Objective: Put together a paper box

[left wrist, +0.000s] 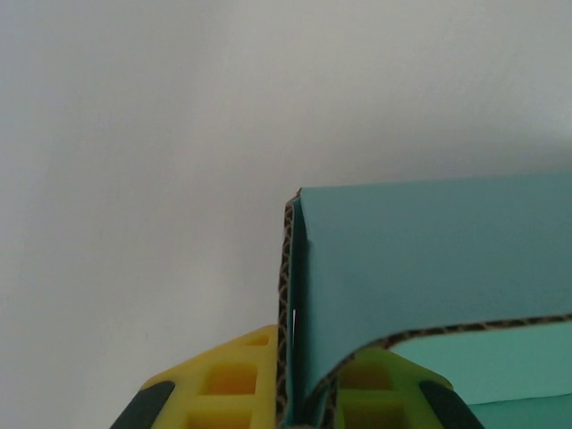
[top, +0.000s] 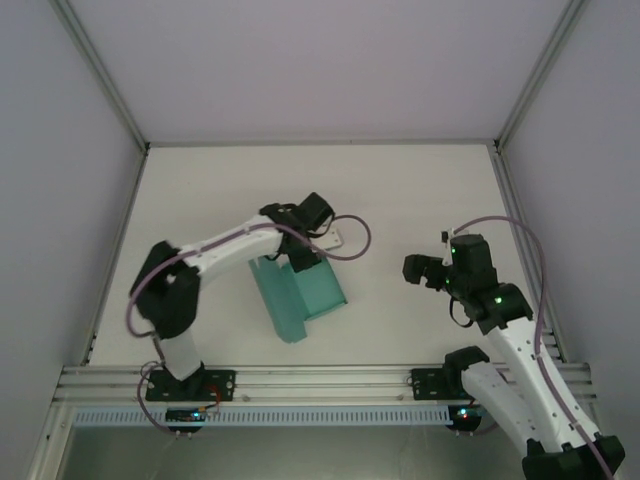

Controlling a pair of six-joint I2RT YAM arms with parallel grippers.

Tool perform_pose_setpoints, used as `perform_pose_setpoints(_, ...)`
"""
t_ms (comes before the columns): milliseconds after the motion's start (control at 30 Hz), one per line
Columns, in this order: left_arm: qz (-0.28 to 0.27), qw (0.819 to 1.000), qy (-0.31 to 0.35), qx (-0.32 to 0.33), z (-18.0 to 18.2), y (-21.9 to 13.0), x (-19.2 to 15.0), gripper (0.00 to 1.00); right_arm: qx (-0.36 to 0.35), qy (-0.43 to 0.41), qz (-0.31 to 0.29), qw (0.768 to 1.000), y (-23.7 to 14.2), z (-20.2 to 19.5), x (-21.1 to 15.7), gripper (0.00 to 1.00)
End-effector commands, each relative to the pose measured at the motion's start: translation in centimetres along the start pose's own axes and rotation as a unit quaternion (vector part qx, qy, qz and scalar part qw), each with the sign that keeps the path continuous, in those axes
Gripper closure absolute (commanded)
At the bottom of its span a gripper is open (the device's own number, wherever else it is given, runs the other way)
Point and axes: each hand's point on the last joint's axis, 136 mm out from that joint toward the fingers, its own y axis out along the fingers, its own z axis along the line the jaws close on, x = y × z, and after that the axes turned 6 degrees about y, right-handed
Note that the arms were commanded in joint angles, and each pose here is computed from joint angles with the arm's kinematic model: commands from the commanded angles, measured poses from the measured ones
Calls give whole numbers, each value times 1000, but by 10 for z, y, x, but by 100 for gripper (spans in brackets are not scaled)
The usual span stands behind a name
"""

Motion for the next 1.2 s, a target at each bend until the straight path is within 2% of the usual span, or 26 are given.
perform_pose_setpoints(0, 63, 996, 56, 20, 4, 24, -1, 100, 5, 12, 9, 1000, -2, -1, -1, 1)
perform_pose_setpoints(100, 69, 993, 79, 47, 10, 42, 13, 100, 7, 17, 9, 1000, 0, -2, 0, 1)
perform_pose_setpoints(267, 37, 987, 118, 106, 19, 80, 31, 100, -22, 33, -1, 999, 3, -16, 2, 1)
perform_pose_setpoints(367, 27, 982, 150, 109, 9, 96, 36, 100, -23, 42, -7, 999, 1, -20, 3, 1)
perform_pose_setpoints(533, 45, 980, 173, 93, -2, 115, 35, 99, -15, 57, -12, 998, 3, -23, 2, 1)
perform_pose_setpoints(633, 47, 981, 166, 87, -2, 110, 37, 84, -7, 59, -3, 998, 4, -22, -1, 1)
perform_pose_setpoints(700, 31, 982, 160, 91, 2, 95, 43, 67, -3, 58, 2, 998, 2, -21, -2, 1)
perform_pose_setpoints(733, 21, 984, 155, 90, 4, 83, 47, 56, -1, 56, 5, 998, 2, -20, -3, 1)
perform_pose_setpoints(800, -8, 985, 145, 91, 7, 58, 56, 40, 3, 53, 8, 999, 0, -18, -3, 1)
perform_pose_setpoints(967, -87, 982, 138, 98, 12, -13, 78, 17, 19, 43, 8, 999, -2, -13, -2, 1)
perform_pose_setpoints(1000, -90, 981, 140, 95, 12, -22, 76, 2, 25, 38, 7, 999, -3, -10, 0, 1)
perform_pose_setpoints(1167, -151, 974, 104, 134, 29, -84, 88, 0, 74, -15, -5, 997, 6, 12, 19, 1)
